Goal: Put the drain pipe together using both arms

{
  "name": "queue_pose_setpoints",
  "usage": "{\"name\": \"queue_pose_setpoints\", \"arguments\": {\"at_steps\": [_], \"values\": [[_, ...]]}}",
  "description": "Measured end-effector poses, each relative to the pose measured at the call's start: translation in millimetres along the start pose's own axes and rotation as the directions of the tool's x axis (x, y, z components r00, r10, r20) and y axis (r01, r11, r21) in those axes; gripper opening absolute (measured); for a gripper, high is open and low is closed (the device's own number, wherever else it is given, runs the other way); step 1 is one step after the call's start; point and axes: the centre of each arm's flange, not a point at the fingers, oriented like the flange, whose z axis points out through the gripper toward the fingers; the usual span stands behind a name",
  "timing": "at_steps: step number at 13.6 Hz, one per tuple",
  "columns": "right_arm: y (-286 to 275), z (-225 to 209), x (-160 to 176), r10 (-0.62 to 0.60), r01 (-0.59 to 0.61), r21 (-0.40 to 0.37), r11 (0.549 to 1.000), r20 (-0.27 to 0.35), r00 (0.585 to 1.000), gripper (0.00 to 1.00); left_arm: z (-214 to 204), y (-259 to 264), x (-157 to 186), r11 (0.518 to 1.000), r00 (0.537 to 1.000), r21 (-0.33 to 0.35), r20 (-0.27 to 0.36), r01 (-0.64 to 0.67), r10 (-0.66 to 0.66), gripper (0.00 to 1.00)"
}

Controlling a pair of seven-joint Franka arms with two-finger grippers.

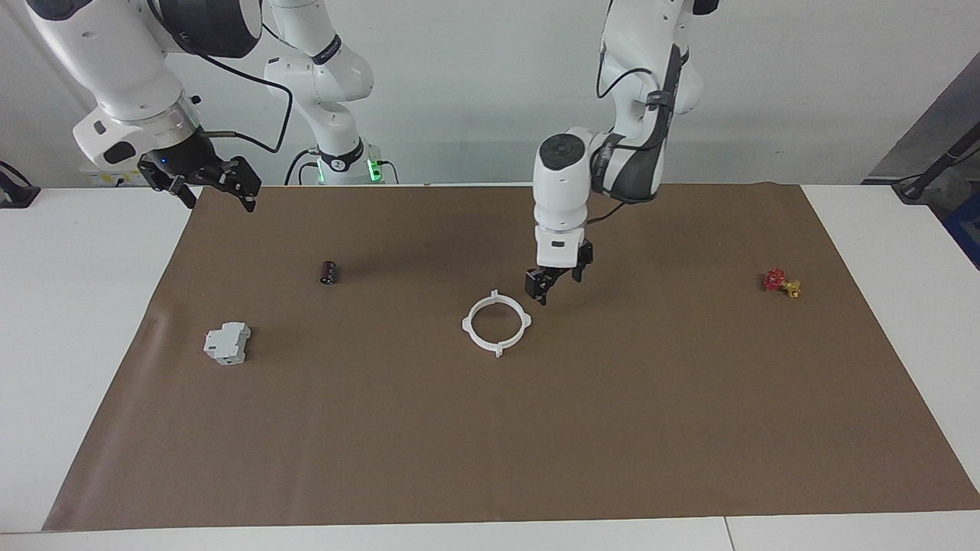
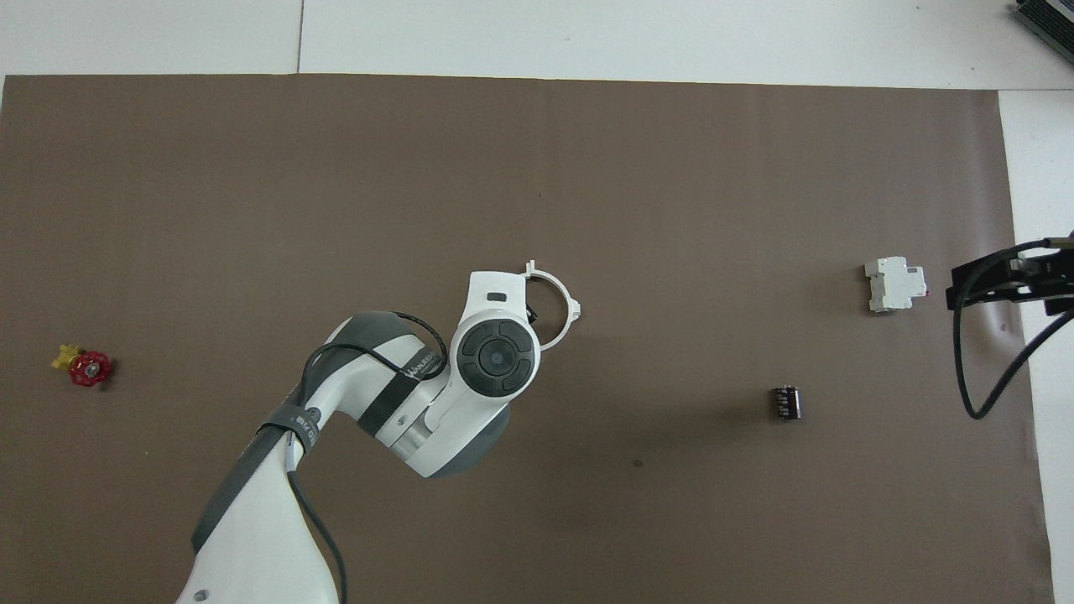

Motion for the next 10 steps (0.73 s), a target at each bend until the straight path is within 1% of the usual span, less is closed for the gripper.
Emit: {"name": "queue_pose_setpoints", "arguments": {"at_steps": [2, 5, 7, 8, 9, 10], "values": [[0.0, 0.0, 0.0, 0.000, 0.000, 0.000, 1.000, 0.000, 1.000, 1.00, -31.8, -50.8, 37.9, 0.992, 0.992, 0.009, 0.015, -0.129, 0.129, 1.00], [0.0, 0.0, 0.0, 0.000, 0.000, 0.000, 1.000, 0.000, 1.000, 1.00, -62.1, -128.6, 90.8, 0.951, 0.951, 0.001, 0.018, -0.309, 0.309, 1.00], [0.0, 0.0, 0.0, 0.000, 0.000, 0.000, 1.000, 0.000, 1.000, 1.00, -77.1, -195.2, 128.1, 0.910, 0.910, -0.005, 0.012, -0.414, 0.414, 1.00], [0.0, 0.0, 0.0, 0.000, 0.000, 0.000, 1.000, 0.000, 1.000, 1.00, -82.6, -225.7, 141.0, 0.878, 0.878, -0.006, 0.013, -0.478, 0.478, 1.00], [0.0, 0.0, 0.0, 0.000, 0.000, 0.000, 1.000, 0.000, 1.000, 1.00, -85.6, -251.6, 150.3, 0.848, 0.848, -0.007, 0.021, -0.530, 0.530, 1.00], [0.0, 0.0, 0.0, 0.000, 0.000, 0.000, 1.000, 0.000, 1.000, 1.00, -86.9, -268.8, 155.2, 0.828, 0.828, -0.010, 0.029, -0.560, 0.561, 1.00]]}}
